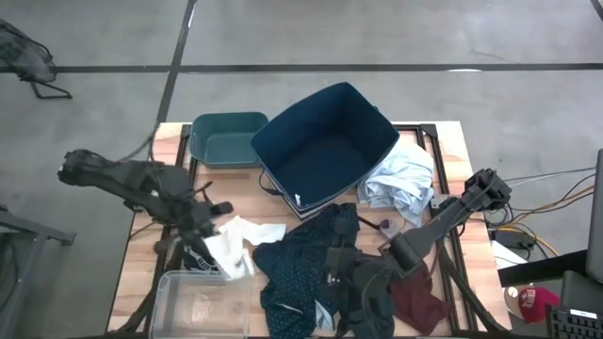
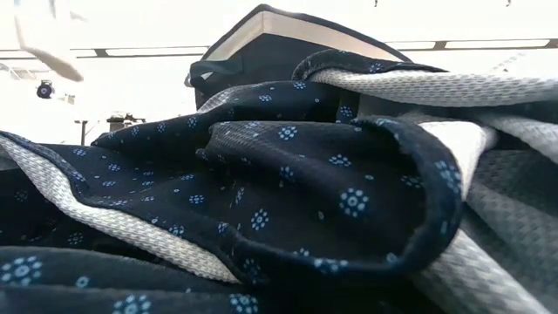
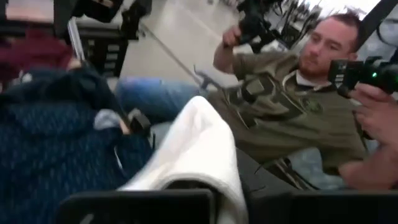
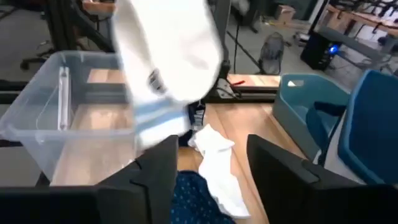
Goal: Pick & Place Cloths
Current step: Put the right white sock into the transparent bin
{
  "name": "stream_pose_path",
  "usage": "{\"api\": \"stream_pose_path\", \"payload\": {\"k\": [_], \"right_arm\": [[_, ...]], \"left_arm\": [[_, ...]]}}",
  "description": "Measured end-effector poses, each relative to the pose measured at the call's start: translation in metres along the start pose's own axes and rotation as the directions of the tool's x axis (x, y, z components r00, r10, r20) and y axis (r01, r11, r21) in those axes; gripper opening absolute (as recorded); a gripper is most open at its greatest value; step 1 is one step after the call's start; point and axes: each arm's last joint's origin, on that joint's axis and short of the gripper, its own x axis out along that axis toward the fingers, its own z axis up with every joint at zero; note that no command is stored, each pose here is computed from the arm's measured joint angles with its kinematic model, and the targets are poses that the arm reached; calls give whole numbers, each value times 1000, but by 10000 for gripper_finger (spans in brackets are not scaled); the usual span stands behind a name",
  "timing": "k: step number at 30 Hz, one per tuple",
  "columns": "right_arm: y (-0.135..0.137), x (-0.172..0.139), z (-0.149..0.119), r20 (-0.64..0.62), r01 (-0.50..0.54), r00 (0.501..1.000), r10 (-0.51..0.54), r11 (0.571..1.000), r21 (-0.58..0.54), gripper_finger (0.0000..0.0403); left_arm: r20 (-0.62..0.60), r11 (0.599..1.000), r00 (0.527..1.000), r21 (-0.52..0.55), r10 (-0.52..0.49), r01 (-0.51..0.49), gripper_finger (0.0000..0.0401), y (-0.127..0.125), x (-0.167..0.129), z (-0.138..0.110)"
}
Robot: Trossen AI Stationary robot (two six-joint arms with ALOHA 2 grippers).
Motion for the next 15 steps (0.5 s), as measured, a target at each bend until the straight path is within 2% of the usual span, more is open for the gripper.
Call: {"api": "stream_pose_path", "payload": {"k": [4,8,15], "right_arm": [[0,2,-3,-7,22,1000,-22,1000,-1,213],[0,3,-4,-13,26,1000,-26,1000,-9,221],[-1,4,-4,-13,27,1000,-27,1000,-9,226]], "left_arm": [[-30,1000,999,-26,-12,11,8,-19,-18,7],[-25,999,998,-19,-49,49,9,-29,-24,7],[-109,987,983,-80,-145,137,9,-27,5,-10]]}}
